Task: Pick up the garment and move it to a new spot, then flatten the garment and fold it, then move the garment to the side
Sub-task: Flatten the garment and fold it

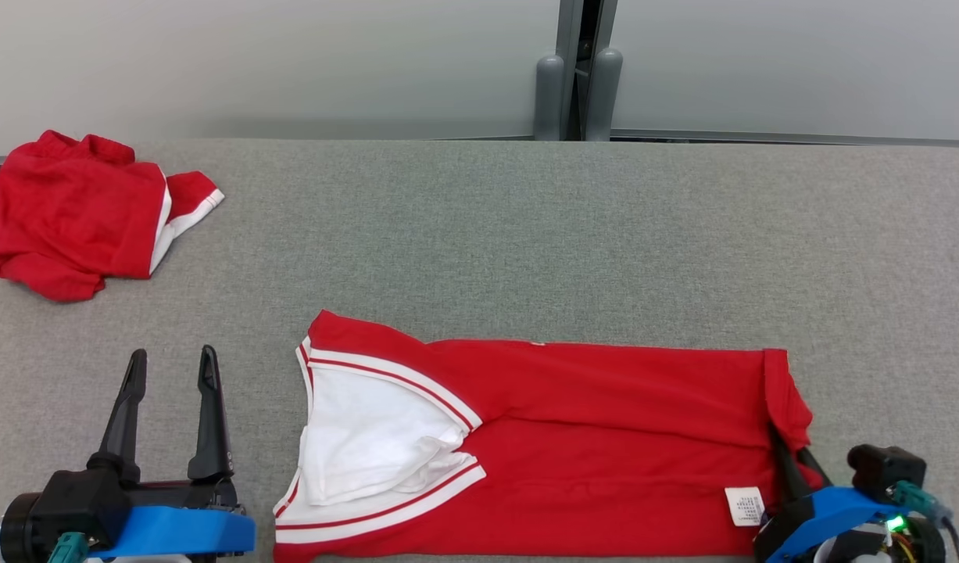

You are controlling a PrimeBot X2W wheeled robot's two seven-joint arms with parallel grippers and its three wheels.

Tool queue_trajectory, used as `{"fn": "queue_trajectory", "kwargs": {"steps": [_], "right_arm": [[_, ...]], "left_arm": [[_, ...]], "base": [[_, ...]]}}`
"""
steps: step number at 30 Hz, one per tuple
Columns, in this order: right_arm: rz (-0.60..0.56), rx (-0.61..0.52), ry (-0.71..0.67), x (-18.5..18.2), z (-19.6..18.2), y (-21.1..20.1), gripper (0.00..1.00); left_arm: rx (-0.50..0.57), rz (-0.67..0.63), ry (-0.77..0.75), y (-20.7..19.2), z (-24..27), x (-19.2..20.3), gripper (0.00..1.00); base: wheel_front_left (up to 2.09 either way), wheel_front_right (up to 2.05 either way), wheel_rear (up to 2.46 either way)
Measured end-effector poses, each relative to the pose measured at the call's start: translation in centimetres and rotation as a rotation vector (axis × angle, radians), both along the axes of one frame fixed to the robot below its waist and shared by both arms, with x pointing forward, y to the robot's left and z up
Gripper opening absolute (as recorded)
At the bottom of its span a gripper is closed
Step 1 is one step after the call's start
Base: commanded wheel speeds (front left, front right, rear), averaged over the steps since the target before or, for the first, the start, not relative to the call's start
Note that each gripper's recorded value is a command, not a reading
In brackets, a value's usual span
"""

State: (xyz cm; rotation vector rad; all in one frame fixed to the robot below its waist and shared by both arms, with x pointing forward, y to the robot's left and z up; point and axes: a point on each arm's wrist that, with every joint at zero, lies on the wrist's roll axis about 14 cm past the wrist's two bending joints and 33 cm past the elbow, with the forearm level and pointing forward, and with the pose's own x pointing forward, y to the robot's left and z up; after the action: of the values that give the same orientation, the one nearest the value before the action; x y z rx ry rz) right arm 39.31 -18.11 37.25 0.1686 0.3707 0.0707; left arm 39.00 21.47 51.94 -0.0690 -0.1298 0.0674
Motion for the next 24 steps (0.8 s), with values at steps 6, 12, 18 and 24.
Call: {"fn": "queue_trajectory", "kwargs": {"steps": [6, 12, 18, 24], "right_arm": [[-0.053, -0.045, -0.061, 1.4, 2.0, -3.5, 0.0], [-0.133, -0.139, -0.111, 2.5, 4.4, -9.1, 0.0], [-0.122, -0.171, -0.146, 3.5, 5.8, -9.4, 0.0], [-0.041, -0.127, -0.205, 4.2, 7.0, -5.3, 0.0]], "left_arm": [[0.002, 0.002, -0.001, 0.0, 0.0, 0.1, 1.0], [0.011, -0.009, 0.001, -0.2, 0.0, 0.1, 1.0], [0.0, -0.017, 0.002, -0.5, -0.1, 0.2, 1.0], [-0.009, -0.024, -0.001, -0.8, -0.1, 0.2, 1.0]], "base": [[0.0, 0.0, 0.0], [0.0, 0.0, 0.0], [0.0, 0.0, 0.0], [0.0, 0.0, 0.0]]}}
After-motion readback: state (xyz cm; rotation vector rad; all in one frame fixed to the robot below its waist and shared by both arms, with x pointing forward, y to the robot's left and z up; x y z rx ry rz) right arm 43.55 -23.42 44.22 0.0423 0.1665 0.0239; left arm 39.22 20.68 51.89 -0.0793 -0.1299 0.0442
